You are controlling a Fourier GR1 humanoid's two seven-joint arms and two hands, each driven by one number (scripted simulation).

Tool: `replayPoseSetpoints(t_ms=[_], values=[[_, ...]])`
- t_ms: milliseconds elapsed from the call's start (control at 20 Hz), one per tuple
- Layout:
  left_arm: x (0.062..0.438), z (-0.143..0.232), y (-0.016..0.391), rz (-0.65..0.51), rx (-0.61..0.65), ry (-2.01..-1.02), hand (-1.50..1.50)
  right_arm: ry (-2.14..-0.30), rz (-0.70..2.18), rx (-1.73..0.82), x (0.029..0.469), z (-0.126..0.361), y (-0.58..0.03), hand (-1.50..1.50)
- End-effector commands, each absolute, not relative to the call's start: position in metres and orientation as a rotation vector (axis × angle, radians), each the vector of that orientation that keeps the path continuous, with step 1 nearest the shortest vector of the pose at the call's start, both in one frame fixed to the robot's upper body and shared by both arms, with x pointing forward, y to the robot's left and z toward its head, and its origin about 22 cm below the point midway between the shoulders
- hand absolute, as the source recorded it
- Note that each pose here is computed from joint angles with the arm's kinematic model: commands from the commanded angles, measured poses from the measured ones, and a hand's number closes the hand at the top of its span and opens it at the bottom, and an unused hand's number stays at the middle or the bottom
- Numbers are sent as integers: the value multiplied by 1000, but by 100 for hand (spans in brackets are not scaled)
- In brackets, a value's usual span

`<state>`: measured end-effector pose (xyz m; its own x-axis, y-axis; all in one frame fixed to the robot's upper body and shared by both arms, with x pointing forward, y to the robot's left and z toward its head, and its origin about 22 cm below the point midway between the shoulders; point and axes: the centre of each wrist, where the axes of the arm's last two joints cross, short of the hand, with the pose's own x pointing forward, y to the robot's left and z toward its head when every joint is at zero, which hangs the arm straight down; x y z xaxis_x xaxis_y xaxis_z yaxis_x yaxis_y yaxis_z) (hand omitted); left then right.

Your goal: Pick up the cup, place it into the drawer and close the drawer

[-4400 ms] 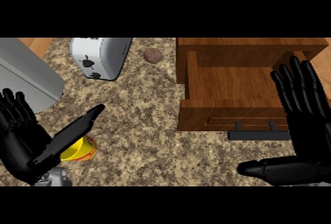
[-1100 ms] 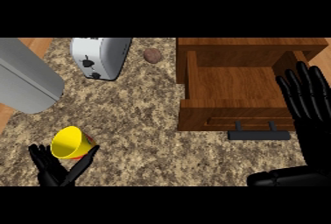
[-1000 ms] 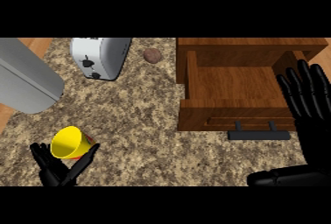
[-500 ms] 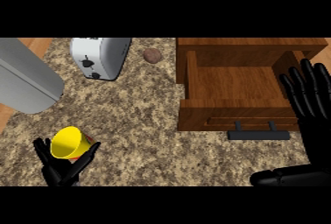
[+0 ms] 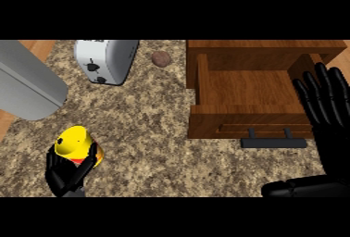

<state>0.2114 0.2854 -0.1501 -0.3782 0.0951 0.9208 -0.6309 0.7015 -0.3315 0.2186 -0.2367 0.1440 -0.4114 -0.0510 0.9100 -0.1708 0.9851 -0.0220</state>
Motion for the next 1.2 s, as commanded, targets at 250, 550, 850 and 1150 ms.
replayPoseSetpoints(t_ms=[250,550,850,1150], values=[[236,-140,274,561,215,-1908,150,-1995,142,168,226,137,-238,-150],[251,-129,282,314,-68,-1948,150,-2000,123,160,221,147,-252,-150],[267,-110,275,301,-202,-2059,150,-2003,128,158,231,155,-249,-150],[289,-62,243,143,-301,-2051,150,-1993,122,152,221,146,-265,-150]])
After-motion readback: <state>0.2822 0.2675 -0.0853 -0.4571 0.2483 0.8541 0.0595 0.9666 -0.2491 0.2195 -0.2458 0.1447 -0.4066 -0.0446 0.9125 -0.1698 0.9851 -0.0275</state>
